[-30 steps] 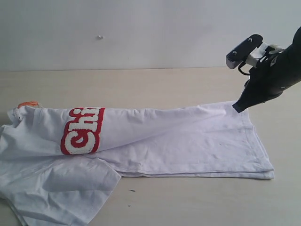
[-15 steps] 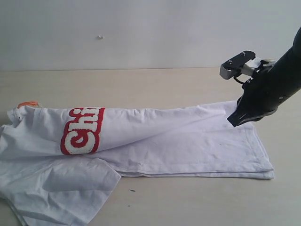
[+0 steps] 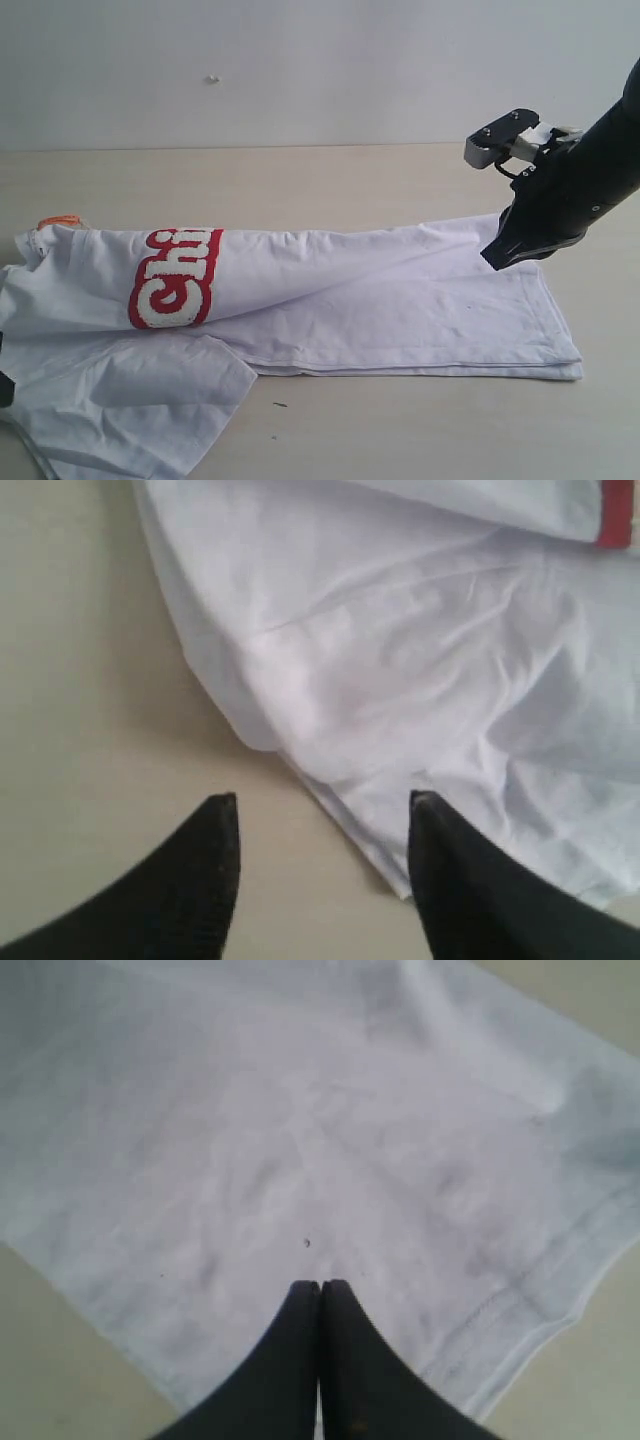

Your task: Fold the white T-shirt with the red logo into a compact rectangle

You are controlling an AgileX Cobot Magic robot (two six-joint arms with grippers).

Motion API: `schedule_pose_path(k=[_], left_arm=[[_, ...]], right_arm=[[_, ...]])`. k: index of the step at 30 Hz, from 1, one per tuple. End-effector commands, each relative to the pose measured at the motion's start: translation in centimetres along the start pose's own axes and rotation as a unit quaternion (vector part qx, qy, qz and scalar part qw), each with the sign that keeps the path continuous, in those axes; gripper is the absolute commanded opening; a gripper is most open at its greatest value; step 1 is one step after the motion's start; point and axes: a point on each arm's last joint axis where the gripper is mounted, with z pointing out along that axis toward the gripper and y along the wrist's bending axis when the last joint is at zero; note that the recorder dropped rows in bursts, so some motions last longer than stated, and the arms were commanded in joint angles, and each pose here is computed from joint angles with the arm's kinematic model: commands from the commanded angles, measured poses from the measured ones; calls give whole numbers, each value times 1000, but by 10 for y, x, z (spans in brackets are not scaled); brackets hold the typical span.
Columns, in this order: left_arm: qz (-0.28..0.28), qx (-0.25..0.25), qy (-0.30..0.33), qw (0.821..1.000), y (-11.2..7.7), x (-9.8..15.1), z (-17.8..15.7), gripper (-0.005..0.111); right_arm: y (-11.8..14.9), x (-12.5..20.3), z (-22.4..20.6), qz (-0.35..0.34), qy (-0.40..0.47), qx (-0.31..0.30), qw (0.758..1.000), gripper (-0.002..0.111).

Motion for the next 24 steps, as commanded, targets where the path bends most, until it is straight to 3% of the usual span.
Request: schedule_pose_path(k=[1,6,10,17,21,24], left_arm=[[-18,21,45,999,3,4,17,58],[-33,17,71,997,9,5,31,73],[-46,23,66,996,10,3,38,73],[-54,86,53,993,4,-2,53,72],[-49,118,88,988,2,3,61,69],[-42,132,104,985,1,6,64,56]], right_arm=[[0,-2,-5,-4,-6,1,1000,0],[0,-2,-5,-12,-6,1,1000,0],[0,-2,-5,-12,-6,0,1000,0],[0,-2,-5,-15,-6,0,1000,0],[0,-2,-5,-15,-9,3,1000,0],[0,-2,-5,-15,-9,3,1000,0]])
